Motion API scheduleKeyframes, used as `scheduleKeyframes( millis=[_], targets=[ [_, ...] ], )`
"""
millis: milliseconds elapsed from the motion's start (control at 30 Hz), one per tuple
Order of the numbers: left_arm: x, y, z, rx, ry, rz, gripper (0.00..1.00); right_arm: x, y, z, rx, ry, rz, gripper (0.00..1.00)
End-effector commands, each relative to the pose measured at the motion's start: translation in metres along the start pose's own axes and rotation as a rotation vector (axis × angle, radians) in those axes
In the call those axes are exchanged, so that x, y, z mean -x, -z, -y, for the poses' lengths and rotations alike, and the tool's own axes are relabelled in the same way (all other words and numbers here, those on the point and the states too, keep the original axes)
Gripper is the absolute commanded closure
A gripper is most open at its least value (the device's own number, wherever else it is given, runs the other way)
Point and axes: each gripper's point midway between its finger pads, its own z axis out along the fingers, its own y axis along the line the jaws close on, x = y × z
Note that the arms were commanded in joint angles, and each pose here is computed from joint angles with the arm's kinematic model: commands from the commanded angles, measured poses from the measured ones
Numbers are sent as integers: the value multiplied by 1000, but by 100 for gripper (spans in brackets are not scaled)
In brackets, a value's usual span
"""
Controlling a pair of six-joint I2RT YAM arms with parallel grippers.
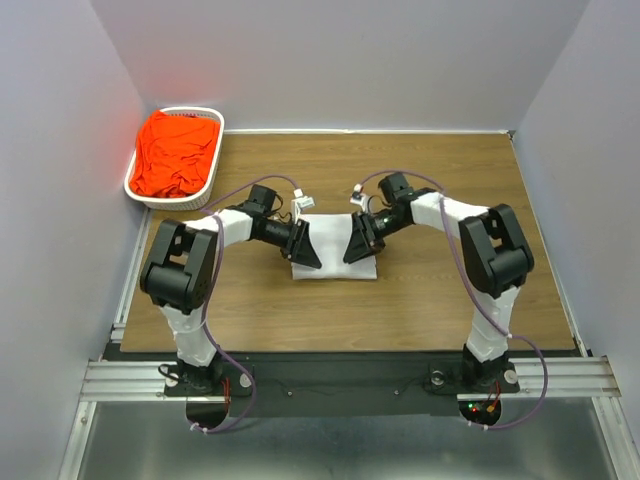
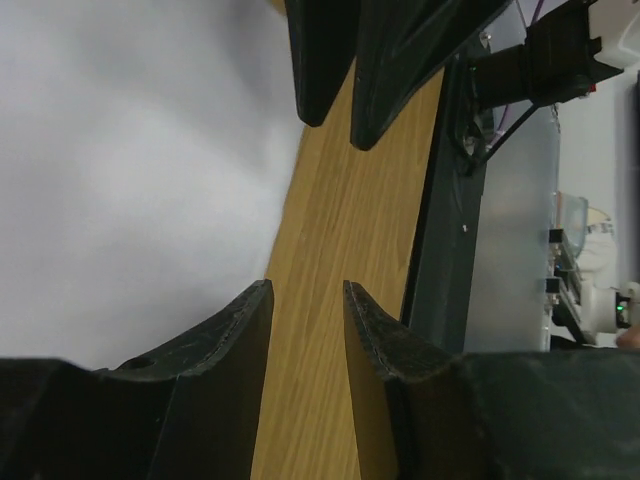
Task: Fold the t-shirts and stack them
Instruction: Fold the tshirt, then neatly place the folded tshirt to the corner
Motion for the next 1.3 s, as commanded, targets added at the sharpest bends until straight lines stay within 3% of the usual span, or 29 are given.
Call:
scheduleKeyframes(
  millis=[0, 200, 367, 500, 600, 633, 667, 733, 800, 967, 1267],
  targets=[
    [-36, -5, -18, -29, 151, -61, 55, -23, -23, 28, 35, -107, -82, 63],
    [-53, 7, -60, 47, 250, -80, 52, -31, -14, 88, -146, -192, -55, 65],
    [-10, 25, -38, 38, 53, -38, 47, -29, 18, 120, -291, -232, 19, 66],
    [18, 44, -13, 70, -108, -24, 46, -23, 36, 108, -297, -189, 65, 66],
    [40, 62, 6, 143, -183, 26, 45, 1, 57, 76, -302, -64, 142, 60],
    [53, 71, 14, 189, -258, 77, 44, 12, 67, 58, -304, -9, 180, 57],
    [58, 78, 12, 263, -244, 103, 44, 25, 77, 48, -333, 38, 219, 50],
    [78, 93, 23, 370, -341, 199, 39, 42, 92, 32, -434, 131, 281, 46],
    [90, 110, 19, 505, -336, 263, 36, 55, 98, 23, -514, 195, 317, 42],
    [113, 135, 30, 628, -371, 355, 34, 63, 71, 25, -790, 356, 271, 43],
    [116, 144, 35, 673, -371, 367, 34, 60, 3, 54, -969, 478, 163, 41]
  ],
)
